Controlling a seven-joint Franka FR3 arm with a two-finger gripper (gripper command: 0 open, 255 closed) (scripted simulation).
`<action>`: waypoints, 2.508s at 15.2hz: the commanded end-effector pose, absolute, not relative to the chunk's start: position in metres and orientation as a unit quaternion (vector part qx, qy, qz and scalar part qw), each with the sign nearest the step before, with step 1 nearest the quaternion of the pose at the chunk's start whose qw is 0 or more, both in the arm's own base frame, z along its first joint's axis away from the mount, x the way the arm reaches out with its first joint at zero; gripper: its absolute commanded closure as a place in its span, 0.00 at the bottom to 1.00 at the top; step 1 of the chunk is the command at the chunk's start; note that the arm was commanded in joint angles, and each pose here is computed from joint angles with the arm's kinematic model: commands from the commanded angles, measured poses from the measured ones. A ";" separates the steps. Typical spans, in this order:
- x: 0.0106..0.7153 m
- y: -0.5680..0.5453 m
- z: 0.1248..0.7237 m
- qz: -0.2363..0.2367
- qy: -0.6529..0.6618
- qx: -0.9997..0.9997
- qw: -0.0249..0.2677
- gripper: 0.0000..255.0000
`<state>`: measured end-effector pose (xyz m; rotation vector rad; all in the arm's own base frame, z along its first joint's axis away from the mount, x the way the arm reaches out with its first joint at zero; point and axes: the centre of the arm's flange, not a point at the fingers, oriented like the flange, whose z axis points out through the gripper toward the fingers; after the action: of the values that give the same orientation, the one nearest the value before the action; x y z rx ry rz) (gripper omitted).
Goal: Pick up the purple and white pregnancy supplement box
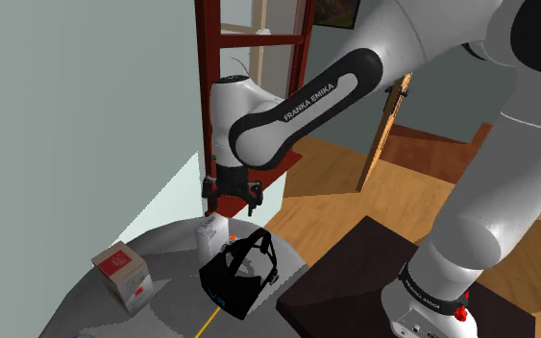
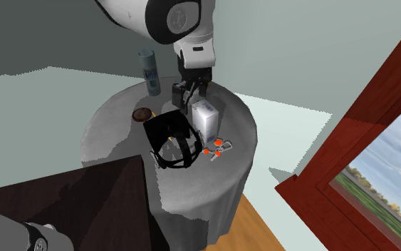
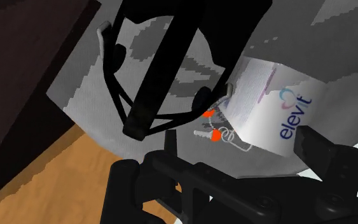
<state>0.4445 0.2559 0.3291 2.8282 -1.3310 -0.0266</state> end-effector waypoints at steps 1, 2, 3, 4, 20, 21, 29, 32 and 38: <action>0.460 0.268 0.313 -0.004 -0.453 0.891 0.011 0.00; 0.468 0.274 0.304 -0.002 -0.466 0.885 0.012 0.00; 0.477 0.279 0.295 -0.001 -0.478 0.878 0.014 0.00; 0.486 0.284 0.287 0.001 -0.490 0.872 0.015 0.00; 0.494 0.288 0.240 0.003 -0.501 0.865 0.016 1.00; 0.494 0.288 0.240 0.003 -0.501 0.865 0.016 1.00; 0.494 0.288 0.266 0.003 -0.501 0.865 0.016 1.00; 0.494 0.288 0.282 0.003 -0.501 0.865 0.016 1.00; 0.494 0.288 0.313 0.003 -0.501 0.865 0.016 1.00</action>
<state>0.4940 0.2886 0.3076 2.6907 -1.5570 0.0080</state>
